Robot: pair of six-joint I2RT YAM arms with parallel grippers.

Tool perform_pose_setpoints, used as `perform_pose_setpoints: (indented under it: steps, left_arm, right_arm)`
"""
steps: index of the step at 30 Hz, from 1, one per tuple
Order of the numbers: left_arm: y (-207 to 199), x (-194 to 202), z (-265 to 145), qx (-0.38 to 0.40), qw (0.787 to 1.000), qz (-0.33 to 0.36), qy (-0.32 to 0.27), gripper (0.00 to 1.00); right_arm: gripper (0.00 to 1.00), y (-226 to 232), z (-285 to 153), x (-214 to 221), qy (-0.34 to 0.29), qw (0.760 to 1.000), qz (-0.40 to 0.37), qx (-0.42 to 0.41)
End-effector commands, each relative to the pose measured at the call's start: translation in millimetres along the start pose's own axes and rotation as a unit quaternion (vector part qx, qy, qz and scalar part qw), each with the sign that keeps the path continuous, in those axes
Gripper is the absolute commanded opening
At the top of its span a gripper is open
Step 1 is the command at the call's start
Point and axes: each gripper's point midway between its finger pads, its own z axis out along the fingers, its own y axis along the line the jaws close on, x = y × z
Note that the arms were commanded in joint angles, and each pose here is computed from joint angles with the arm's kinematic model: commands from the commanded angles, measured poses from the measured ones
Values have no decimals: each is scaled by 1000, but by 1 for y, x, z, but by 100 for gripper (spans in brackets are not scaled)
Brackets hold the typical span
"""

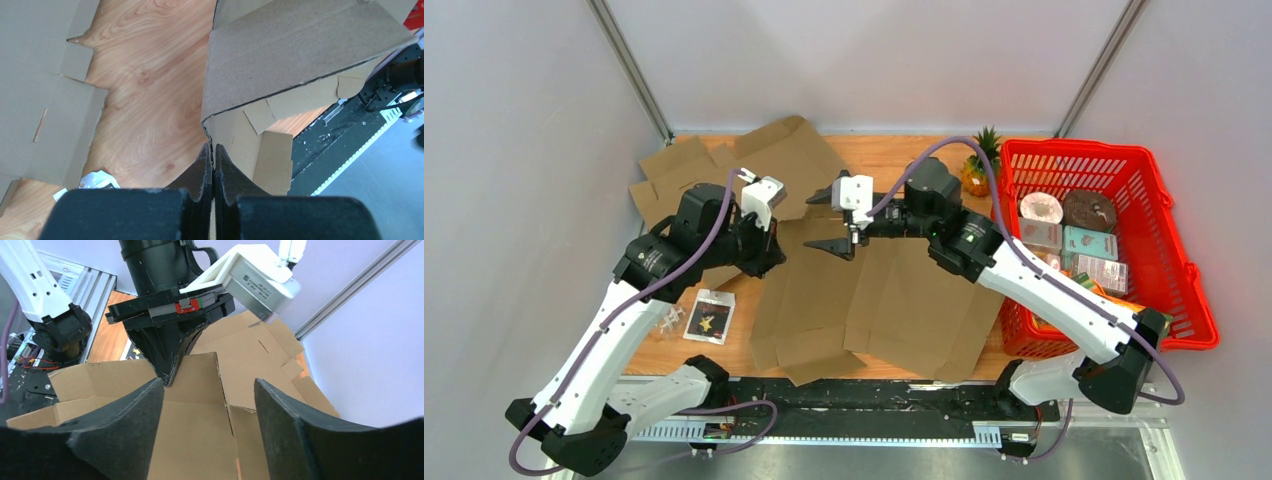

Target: Fold the paper box

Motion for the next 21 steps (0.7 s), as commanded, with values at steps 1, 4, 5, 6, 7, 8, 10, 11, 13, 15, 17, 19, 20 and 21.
perform_pose_setpoints:
  steps: [1,4,5,6,7,8,10,11,13,15,17,19,20,21]
  left_arm:
    - [-6,-16,-10,12,1000,-2,-22,0]
    - [-7,-16,-12,13,1000,2,-23,0]
    - [-7,-16,-12,13,1000,3,-22,0]
    - [-6,-16,-13,12,1000,4,-23,0]
    - [-6,-16,-13,10,1000,4,-24,0]
    - [-6,-16,-15,9,1000,7,-27,0]
    - [-5,-17,-15,9,1000,7,-29,0]
    - [-5,-18,-16,8,999,8,-31,0]
    - [-5,-18,-17,6,1000,7,-30,0]
    - [-1,-18,-18,-4,999,4,-33,0]
    - [1,-22,-20,-15,999,-3,-44,0]
    - [12,-25,-26,-54,997,-23,-55,12]
    - [28,-26,-37,-109,990,-53,-73,22]
    - [37,-24,-46,-140,984,-65,-87,31]
  right_arm:
    - [68,-7,22,4,7,1000,-6,24]
    - [59,-15,28,6,9,999,-16,51]
    - [54,-22,29,1,-2,998,-22,67]
    - [50,-23,29,3,-2,997,-17,77]
    - [37,-27,29,6,2,996,-16,90]
    - [33,-29,29,8,6,996,-16,93]
    - [24,-33,31,10,11,995,-23,100]
    - [23,-34,34,13,15,995,-23,100]
    - [17,-36,35,12,17,994,-28,103]
    - [3,-35,37,14,25,995,-28,97]
    - [0,-35,38,15,28,995,-29,96]
    - [0,-49,35,13,29,990,-21,136]
    - [0,-56,34,13,33,987,-6,156]
    - [0,-63,32,13,38,985,3,171]
